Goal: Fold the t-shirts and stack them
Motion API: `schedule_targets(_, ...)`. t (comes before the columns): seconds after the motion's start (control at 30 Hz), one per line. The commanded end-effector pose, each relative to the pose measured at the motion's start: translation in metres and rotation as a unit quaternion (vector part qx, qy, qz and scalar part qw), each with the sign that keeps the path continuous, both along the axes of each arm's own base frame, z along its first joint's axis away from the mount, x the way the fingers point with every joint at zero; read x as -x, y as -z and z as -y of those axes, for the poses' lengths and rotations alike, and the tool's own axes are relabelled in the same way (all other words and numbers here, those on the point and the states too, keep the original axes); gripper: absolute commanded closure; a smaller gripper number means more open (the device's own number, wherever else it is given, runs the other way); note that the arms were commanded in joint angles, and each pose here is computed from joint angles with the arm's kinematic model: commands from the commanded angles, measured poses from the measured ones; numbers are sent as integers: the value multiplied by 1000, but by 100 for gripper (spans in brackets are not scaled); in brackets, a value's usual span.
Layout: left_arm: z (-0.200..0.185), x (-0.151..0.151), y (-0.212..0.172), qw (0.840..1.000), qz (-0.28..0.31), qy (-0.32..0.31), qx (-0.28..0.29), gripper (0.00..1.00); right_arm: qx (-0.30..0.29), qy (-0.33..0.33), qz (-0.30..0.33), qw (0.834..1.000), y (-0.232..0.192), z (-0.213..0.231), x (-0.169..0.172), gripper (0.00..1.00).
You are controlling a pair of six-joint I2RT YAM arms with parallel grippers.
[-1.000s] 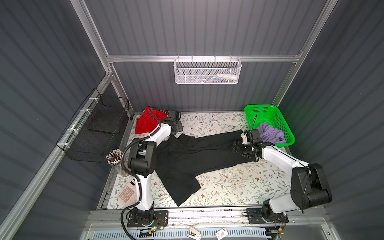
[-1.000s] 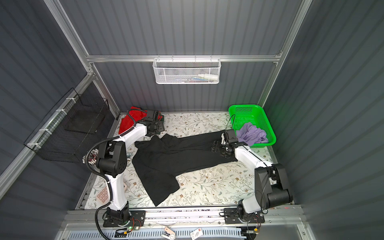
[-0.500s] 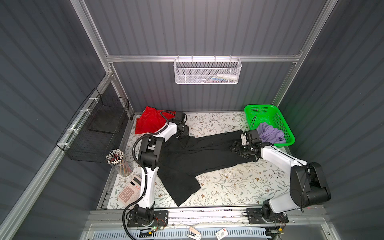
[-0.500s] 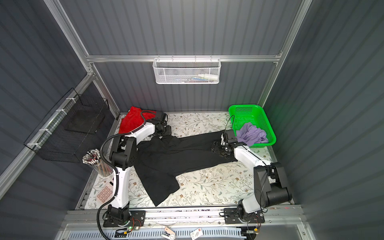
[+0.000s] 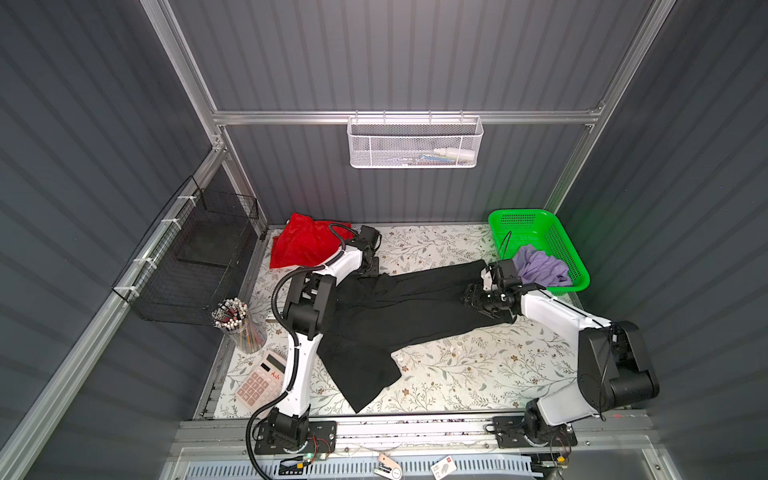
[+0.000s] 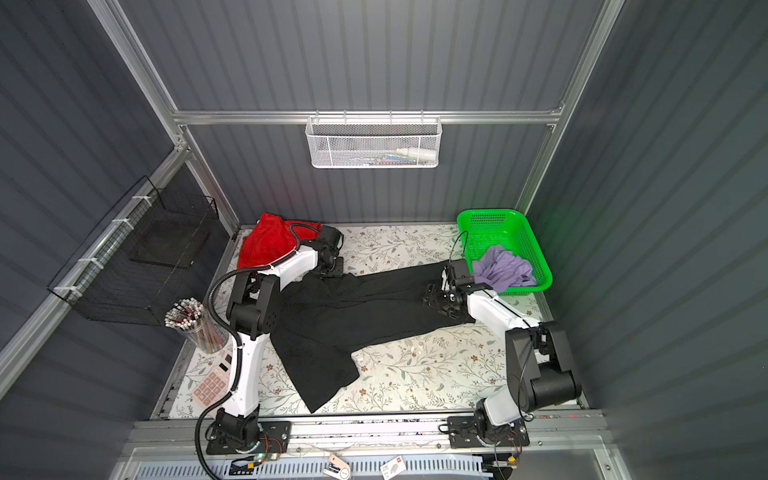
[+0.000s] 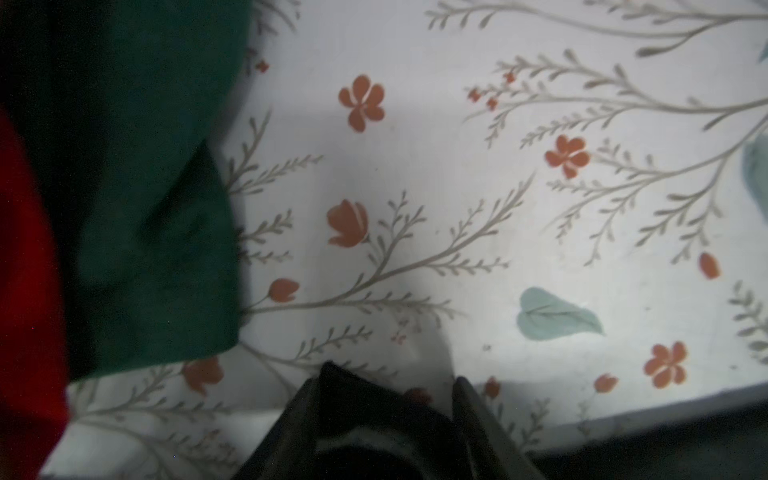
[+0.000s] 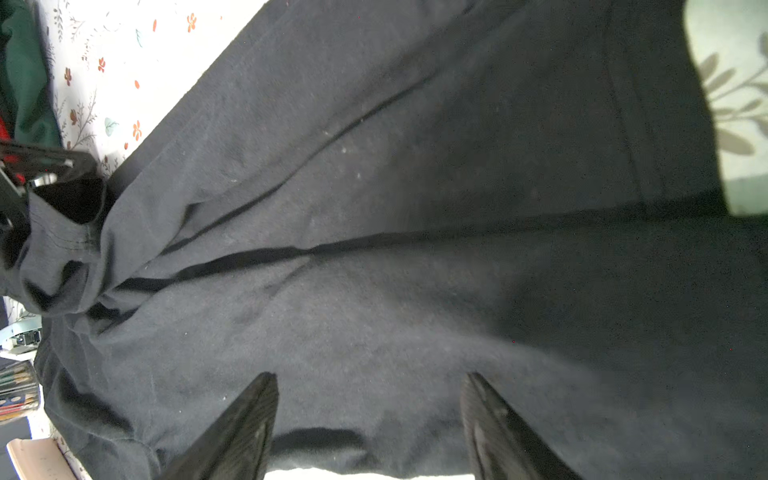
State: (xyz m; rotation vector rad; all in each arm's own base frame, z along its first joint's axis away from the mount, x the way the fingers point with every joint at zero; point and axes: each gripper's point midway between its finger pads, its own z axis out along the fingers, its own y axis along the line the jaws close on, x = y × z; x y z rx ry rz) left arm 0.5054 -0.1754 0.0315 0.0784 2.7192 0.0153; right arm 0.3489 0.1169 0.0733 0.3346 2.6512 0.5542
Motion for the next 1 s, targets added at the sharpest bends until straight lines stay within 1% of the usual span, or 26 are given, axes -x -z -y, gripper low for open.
schedule_targets(0.0,-19,14,-11,999,-10,-12,-46,47,-2,-7,-4,1000,-1,-4,-3,29)
schedule_targets(0.07,-15,15,-6,999,-13,-10,-37,47,-3,-7,-5,1000,0,-4,-3,29)
schedule_targets(0.13,-5,15,-2,1000,-16,-3,-11,48,-2,-8,-5,1000,0,-4,-3,29)
schedule_targets(0.17,1,15,0,1000,-18,3,1,52,-2,-8,-4,1000,0,-4,-4,29)
schedule_targets(0.23,10,16,2,1000,-19,11,11,65,-2,-10,-4,1000,0,-4,-4,29)
schedule_targets(0.27,13,16,3,1000,-20,16,12,74,-1,-9,-4,1000,0,-4,-3,29)
schedule_targets(0.33,15,16,4,1000,-22,18,11,95,0,-9,-3,1000,-1,-4,-4,29)
schedule_targets(0.4,14,15,1,1000,-20,18,8,100,0,-10,-4,1000,0,-4,-3,29)
schedule_targets(0.53,9,9,-22,1000,9,10,-1,100,-2,-9,-4,1000,0,-4,-4,29)
schedule_targets(0.67,11,7,-59,999,39,6,15,100,-4,-9,-5,1000,0,-5,-3,31)
schedule_targets(0.83,6,15,-102,995,90,-4,32,100,-6,-6,5,1000,-5,-5,-3,32)
schedule_targets(0.97,-1,24,-119,994,108,-12,32,100,-11,-8,4,1000,-5,-6,-4,32)
